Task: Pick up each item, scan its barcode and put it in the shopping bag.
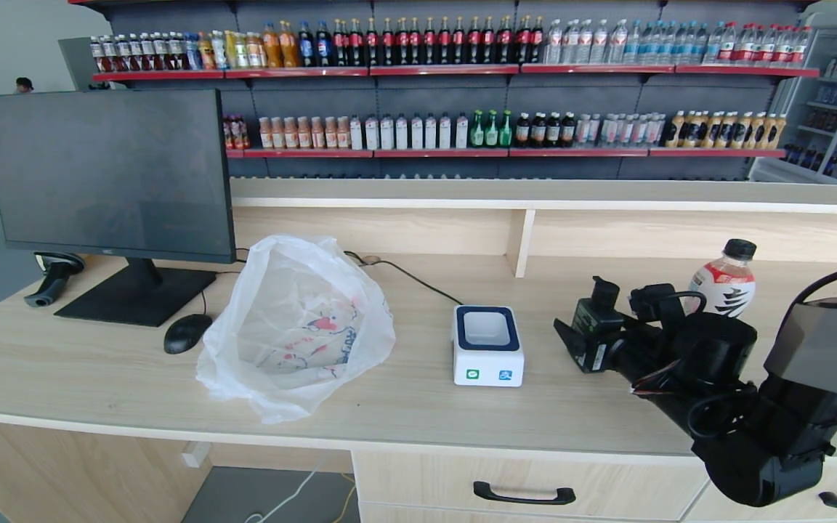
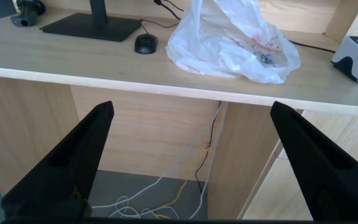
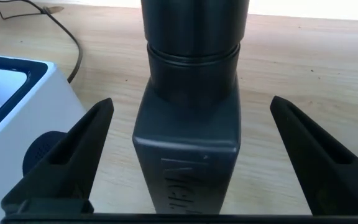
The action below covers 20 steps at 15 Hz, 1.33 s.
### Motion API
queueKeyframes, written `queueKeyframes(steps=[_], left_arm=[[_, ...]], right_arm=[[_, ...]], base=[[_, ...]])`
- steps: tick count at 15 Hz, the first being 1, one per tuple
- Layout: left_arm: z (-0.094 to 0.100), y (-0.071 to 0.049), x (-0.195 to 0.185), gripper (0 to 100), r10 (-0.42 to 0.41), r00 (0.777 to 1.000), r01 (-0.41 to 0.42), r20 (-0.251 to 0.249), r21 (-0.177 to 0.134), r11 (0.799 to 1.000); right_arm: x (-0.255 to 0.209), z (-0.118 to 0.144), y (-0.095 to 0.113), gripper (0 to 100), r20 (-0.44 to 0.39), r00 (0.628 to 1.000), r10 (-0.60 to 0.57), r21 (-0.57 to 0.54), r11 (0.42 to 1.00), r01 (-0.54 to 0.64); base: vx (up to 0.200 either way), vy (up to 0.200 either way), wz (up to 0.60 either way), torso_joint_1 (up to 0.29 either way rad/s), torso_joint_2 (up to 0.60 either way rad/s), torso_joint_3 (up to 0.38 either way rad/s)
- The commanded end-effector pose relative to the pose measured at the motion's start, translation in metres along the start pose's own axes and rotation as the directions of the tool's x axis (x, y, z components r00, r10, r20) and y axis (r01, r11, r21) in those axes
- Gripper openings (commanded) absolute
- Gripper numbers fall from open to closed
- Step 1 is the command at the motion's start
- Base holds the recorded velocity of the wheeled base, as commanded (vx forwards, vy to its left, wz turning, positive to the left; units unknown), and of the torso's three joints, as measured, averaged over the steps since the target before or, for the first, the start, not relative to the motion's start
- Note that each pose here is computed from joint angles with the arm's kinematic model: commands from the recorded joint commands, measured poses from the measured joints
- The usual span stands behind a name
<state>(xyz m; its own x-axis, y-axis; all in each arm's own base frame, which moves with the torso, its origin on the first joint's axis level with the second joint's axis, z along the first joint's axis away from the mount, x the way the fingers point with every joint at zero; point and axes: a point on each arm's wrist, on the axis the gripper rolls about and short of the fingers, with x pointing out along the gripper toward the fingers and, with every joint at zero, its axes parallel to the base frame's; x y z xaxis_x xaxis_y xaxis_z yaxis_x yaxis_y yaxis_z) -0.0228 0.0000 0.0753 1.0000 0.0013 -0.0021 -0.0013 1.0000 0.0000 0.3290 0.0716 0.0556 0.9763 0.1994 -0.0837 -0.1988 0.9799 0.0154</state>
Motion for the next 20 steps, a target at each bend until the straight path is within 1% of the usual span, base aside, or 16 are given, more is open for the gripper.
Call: queueKeyframes(steps=[1, 8, 9, 20], left_arm=[[0.0, 0.0, 0.0, 100, 0.0, 1.0, 0.0, 0.001, 0.0, 1.0], [0.0, 0.0, 0.0, 100, 0.002, 1.0, -0.002, 0.001, 0.0, 1.0], [0.0, 0.0, 0.0, 100, 0.002, 1.0, -0.002, 0.001, 0.0, 1.0], [0.0, 0.0, 0.0, 100, 0.0, 1.0, 0.0, 0.001, 0.0, 1.0]], right_arm=[[0.0029, -0.0016, -0.0002, 100, 0.001, 1.0, -0.001, 0.0, 1.0, 0.001], [0.0071, -0.0038, -0.0012, 100, 0.003, 1.0, -0.004, -0.002, 1.0, 0.004], [0.0077, -0.0037, -0.0012, 0, 0.004, 1.0, -0.004, -0.002, 1.0, 0.004], [0.0076, -0.0032, -0.0033, 0, 0.006, 1.0, -0.01, -0.002, 1.0, 0.01]], base=[[0.0, 0.0, 0.0, 0.0, 0.0, 0.0], [0.0, 0.0, 0.0, 0.0, 0.0, 0.0], [0.0, 0.0, 0.0, 0.0, 0.0, 0.0], [0.0, 0.0, 0.0, 0.0, 0.0, 0.0]])
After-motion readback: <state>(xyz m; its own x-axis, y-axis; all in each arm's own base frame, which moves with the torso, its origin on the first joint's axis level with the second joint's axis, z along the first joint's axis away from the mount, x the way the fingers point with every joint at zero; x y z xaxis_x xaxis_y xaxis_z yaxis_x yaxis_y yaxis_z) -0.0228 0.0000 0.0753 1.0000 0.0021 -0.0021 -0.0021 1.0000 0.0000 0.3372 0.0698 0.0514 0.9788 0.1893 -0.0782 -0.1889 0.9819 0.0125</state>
